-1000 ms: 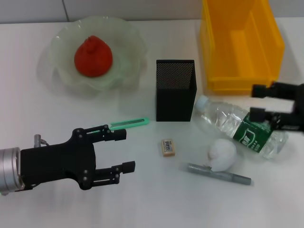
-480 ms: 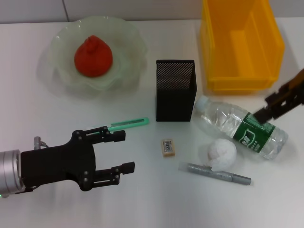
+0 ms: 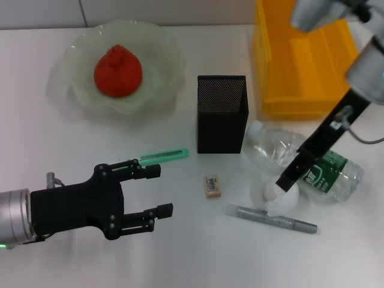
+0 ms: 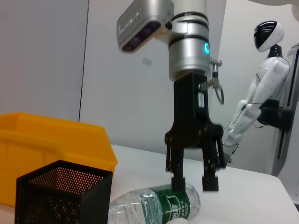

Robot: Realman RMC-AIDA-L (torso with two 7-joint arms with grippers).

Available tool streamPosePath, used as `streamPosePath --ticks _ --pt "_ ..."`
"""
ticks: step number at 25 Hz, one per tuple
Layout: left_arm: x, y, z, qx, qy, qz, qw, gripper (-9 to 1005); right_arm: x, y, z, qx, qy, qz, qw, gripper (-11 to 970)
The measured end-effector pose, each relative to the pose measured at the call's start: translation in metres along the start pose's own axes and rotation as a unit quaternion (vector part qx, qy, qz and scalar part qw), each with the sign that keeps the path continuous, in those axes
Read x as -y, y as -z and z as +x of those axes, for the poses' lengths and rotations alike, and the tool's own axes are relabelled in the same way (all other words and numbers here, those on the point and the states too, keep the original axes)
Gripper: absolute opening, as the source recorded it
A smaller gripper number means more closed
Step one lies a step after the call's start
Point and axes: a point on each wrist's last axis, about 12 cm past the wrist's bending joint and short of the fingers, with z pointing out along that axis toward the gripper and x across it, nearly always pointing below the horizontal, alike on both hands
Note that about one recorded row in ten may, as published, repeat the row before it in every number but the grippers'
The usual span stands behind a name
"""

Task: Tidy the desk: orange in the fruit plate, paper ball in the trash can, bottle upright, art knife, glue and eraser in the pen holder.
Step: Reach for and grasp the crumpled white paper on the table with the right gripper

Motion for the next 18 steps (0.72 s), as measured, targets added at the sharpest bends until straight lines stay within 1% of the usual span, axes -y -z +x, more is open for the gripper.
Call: streamPosePath --ticks 1,2,6,13,18 --pt "0.0 -0.001 0.0 0.0 -0.001 -0.001 1.0 721 -0.002 -0.008 -0.004 -0.002 0.004 0.008 1.0 751" --pt "0.0 -0.001 0.0 0.0 -0.001 -0.001 1.0 721 -0.002 -0.008 -0.004 -0.002 0.004 0.008 1.0 751" --pt "-0.001 -0.003 -0.001 0.0 -0.006 0.001 1.0 721 -0.004 -0.023 -0.011 -0.02 0.005 0.02 1.0 751" --pt "-0.002 -0.004 -0.002 -0.002 -0.009 -0.001 1.0 721 0.0 -0.033 -0.012 -0.029 0.0 0.032 0.999 750" --pt "-0.003 -0.006 0.0 -0.005 -0.009 -0.006 1.0 721 0.004 -0.041 -0.012 -0.02 -0.006 0.036 0.999 746"
